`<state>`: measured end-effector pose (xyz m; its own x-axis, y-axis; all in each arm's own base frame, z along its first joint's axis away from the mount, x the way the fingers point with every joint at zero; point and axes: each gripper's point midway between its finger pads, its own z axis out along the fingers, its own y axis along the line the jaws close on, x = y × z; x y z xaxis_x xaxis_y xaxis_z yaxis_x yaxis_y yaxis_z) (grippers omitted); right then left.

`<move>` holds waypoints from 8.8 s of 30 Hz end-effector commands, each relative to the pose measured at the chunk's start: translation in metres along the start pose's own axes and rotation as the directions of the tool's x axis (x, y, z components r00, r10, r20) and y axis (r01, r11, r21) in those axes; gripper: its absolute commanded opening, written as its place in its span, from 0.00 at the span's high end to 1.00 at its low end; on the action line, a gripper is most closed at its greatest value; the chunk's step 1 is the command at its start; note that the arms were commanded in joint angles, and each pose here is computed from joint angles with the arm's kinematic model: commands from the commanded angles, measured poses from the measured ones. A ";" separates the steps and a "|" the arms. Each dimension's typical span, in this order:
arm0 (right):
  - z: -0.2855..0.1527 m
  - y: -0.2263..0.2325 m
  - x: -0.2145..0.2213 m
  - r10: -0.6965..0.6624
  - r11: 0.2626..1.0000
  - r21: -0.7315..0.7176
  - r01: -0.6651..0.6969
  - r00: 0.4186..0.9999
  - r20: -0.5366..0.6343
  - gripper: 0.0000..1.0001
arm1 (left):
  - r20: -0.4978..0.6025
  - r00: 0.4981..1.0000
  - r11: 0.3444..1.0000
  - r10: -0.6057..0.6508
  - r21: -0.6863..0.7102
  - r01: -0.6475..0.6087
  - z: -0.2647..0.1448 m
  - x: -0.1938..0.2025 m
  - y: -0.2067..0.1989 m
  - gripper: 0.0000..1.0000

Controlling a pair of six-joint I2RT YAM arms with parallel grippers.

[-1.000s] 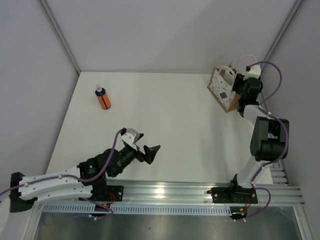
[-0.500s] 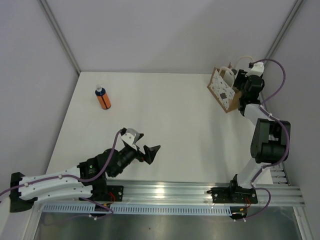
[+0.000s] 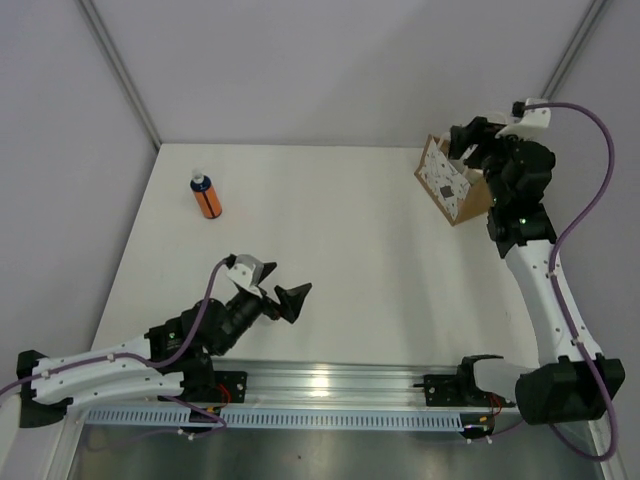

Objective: Place the personal care products into the canvas bag

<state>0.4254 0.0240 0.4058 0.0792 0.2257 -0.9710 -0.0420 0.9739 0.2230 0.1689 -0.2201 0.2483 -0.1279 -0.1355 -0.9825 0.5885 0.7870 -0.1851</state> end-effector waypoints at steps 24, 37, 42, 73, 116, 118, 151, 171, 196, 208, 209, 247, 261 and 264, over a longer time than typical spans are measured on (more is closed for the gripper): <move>-0.266 0.300 0.171 -0.197 0.593 -0.798 -0.105 0.943 -0.270 0.15 | 0.189 0.942 0.863 -0.278 -0.381 0.332 -0.075 -0.129 0.087 0.01; -0.274 0.414 0.228 -0.372 0.583 -0.810 0.064 0.907 -0.196 0.12 | 0.198 0.935 0.868 -0.295 -0.353 0.349 -0.098 -0.135 0.100 0.01; -0.261 0.432 0.262 -0.453 0.620 -0.773 0.134 0.866 -0.213 0.12 | 0.198 0.933 0.871 -0.300 -0.341 0.353 -0.099 -0.134 0.099 0.01; -0.241 0.420 0.319 -0.480 0.675 -0.720 0.160 0.836 -0.265 0.57 | 0.211 0.926 0.867 -0.312 -0.335 0.369 -0.087 -0.118 0.094 0.01; -0.079 0.047 -0.008 -0.243 0.970 -0.025 0.243 0.970 -0.011 1.00 | -0.182 0.983 0.956 -0.030 -0.291 -0.024 0.006 0.023 0.031 0.01; -0.064 0.017 -0.019 -0.243 0.969 0.050 0.244 0.970 -0.013 1.00 | -0.174 0.984 0.963 -0.047 -0.269 -0.001 0.004 0.021 0.028 0.01; 0.132 -0.057 -0.004 -0.312 0.950 0.017 0.311 0.949 0.042 1.00 | -0.183 0.971 0.987 -0.152 -0.081 0.140 -0.004 0.022 -0.004 0.01; 0.155 -0.044 0.072 -0.297 0.953 -0.070 0.293 0.954 -0.049 1.00 | -0.174 0.971 0.985 -0.167 -0.069 0.157 -0.007 0.020 -0.004 0.01; 0.201 -0.054 0.159 -0.215 0.964 -0.167 0.206 0.976 -0.037 1.00 | -0.197 0.969 0.988 -0.150 -0.062 0.141 -0.002 0.025 -0.009 0.01; 0.195 -0.062 0.155 -0.184 0.972 -0.159 0.173 0.981 -0.060 0.40 | -0.199 0.970 0.989 -0.140 -0.074 0.128 -0.001 0.025 -0.008 0.01; 0.191 -0.057 0.140 -0.160 0.975 -0.162 0.151 0.986 -0.045 0.38 | -0.198 0.970 0.989 -0.141 -0.076 0.128 -0.001 0.026 -0.007 0.01; -0.188 0.231 0.257 -0.178 0.842 -0.533 -0.089 0.885 -0.429 0.24 | 0.099 0.958 0.641 -0.270 -0.724 0.255 0.048 -0.027 0.221 0.01; -0.190 0.230 0.239 -0.189 0.845 -0.533 -0.050 0.904 -0.385 0.22 | -0.042 0.980 0.587 -0.197 -0.805 0.083 0.079 -0.014 0.350 0.01; -0.189 0.231 0.240 -0.191 0.845 -0.533 -0.048 0.902 -0.386 0.22 | -0.080 0.975 0.555 -0.208 -0.830 0.051 0.079 -0.002 0.368 0.01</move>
<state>0.2416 0.2923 0.1850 -0.3443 -0.0416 -0.9379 -0.5657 0.8065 0.1718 0.4261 0.0152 0.1539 -0.3668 -0.2952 -0.8822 -0.3748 0.9148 -0.1503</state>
